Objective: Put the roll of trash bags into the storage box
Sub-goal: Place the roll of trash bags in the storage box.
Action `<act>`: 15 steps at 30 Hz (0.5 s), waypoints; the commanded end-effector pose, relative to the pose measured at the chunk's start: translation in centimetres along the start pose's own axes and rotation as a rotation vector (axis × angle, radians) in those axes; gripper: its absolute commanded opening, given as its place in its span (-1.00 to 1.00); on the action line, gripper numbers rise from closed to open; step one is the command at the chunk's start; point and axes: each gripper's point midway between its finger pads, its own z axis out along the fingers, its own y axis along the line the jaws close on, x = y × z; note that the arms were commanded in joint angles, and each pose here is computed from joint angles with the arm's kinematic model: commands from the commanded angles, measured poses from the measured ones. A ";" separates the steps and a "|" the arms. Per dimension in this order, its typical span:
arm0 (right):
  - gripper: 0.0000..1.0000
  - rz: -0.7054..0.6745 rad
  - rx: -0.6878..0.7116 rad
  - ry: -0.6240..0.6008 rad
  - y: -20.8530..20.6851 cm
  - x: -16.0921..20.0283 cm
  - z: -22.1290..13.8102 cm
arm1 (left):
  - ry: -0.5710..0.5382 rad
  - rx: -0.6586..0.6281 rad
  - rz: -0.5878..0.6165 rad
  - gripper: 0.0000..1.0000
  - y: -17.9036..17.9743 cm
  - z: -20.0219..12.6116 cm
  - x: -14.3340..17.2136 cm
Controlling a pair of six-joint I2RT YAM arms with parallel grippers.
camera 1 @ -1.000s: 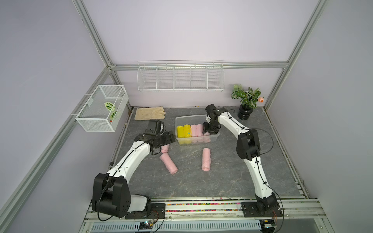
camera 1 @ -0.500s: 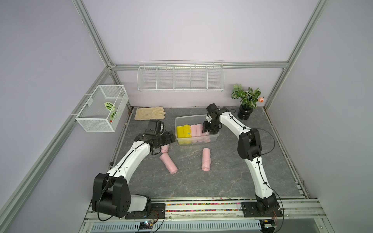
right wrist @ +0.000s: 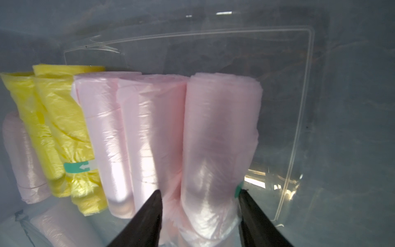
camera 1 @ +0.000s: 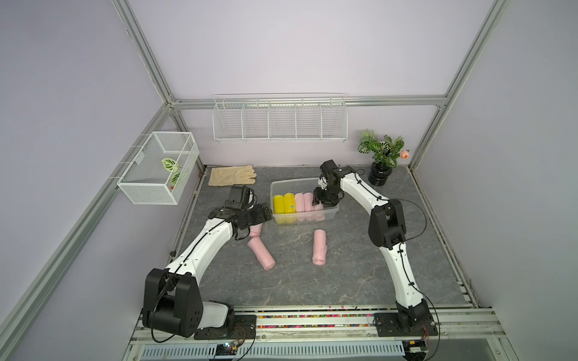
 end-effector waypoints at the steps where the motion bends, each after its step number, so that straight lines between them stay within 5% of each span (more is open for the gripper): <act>1: 0.17 -0.043 -0.038 -0.058 1.8 -0.4 -3.5 | -0.009 0.013 -0.008 0.82 -0.1 -0.2 -0.1; 15: 0.19 -0.087 0.016 -0.130 2.8 0.1 -9.5 | -0.014 0.017 0.004 0.82 -0.5 -0.1 -0.8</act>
